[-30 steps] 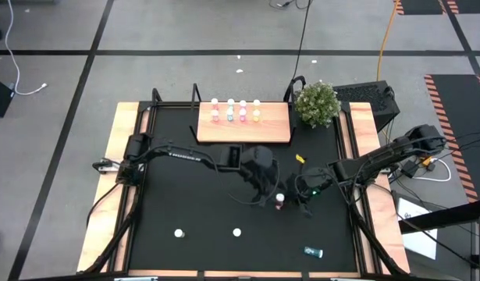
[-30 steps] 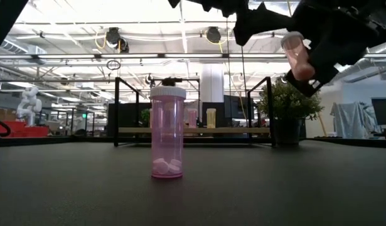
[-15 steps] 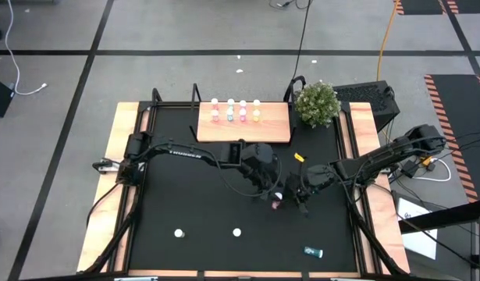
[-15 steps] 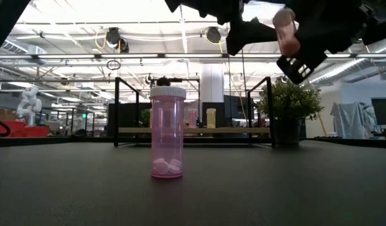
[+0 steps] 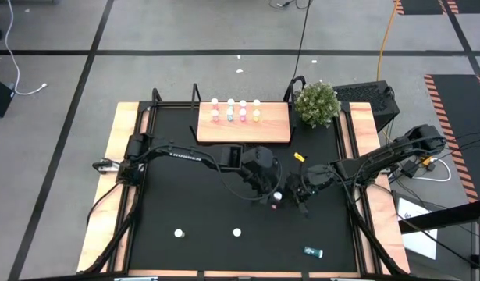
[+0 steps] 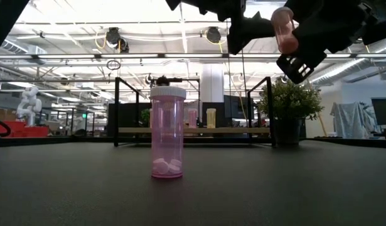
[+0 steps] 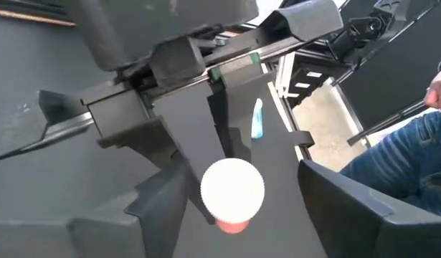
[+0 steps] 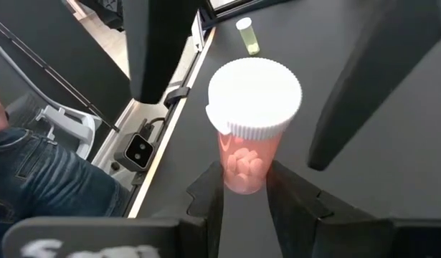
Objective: Pick and place medicine bottles onto shelf by color
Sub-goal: Put the orange pill bottle on the shelf aligned with the other orange pill bottles
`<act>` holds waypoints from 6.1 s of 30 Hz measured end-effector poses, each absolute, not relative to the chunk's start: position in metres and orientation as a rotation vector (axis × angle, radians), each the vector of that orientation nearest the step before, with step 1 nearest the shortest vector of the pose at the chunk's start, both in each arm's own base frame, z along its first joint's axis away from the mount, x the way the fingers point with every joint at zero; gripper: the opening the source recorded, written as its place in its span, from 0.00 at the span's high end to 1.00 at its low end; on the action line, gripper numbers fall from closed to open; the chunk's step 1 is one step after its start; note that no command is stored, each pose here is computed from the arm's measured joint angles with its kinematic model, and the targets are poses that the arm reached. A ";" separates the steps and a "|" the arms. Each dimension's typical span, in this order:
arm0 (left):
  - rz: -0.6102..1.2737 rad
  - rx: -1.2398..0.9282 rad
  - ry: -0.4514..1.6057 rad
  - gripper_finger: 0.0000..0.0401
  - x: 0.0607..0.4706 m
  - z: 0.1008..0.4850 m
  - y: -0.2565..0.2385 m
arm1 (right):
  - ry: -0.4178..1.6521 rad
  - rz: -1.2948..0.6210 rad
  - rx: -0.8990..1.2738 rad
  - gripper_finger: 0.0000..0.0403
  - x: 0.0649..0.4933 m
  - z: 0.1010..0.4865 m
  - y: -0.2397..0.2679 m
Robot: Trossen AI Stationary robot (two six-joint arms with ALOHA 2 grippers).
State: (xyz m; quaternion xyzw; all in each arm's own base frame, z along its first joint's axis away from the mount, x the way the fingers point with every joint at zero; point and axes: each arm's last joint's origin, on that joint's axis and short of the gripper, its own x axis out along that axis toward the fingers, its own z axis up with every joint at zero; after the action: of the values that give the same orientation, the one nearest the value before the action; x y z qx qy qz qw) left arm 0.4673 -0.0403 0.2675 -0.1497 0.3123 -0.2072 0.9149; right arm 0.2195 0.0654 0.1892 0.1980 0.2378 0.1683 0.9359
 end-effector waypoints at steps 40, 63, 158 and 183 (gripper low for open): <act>-0.078 -0.099 0.555 0.69 0.403 0.357 0.042 | 0.461 -0.036 0.297 0.42 0.194 0.206 0.033; 0.504 -0.139 0.693 0.68 0.288 0.264 0.139 | 0.351 -0.292 0.204 0.44 0.176 0.225 -0.014; 0.061 -0.272 -0.055 0.60 0.359 0.370 0.055 | -0.327 -0.006 0.166 0.74 0.233 0.291 -0.058; -0.175 0.001 0.445 0.36 0.365 0.399 0.060 | -0.132 0.145 0.198 0.75 0.234 0.276 -0.053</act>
State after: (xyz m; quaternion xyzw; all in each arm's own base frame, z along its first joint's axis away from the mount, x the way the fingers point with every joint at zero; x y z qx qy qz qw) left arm 0.3654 0.0600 0.3991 0.0005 0.2205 -0.0869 0.9715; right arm 0.2343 -0.0530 0.2760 0.0987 -0.0660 0.0722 0.9903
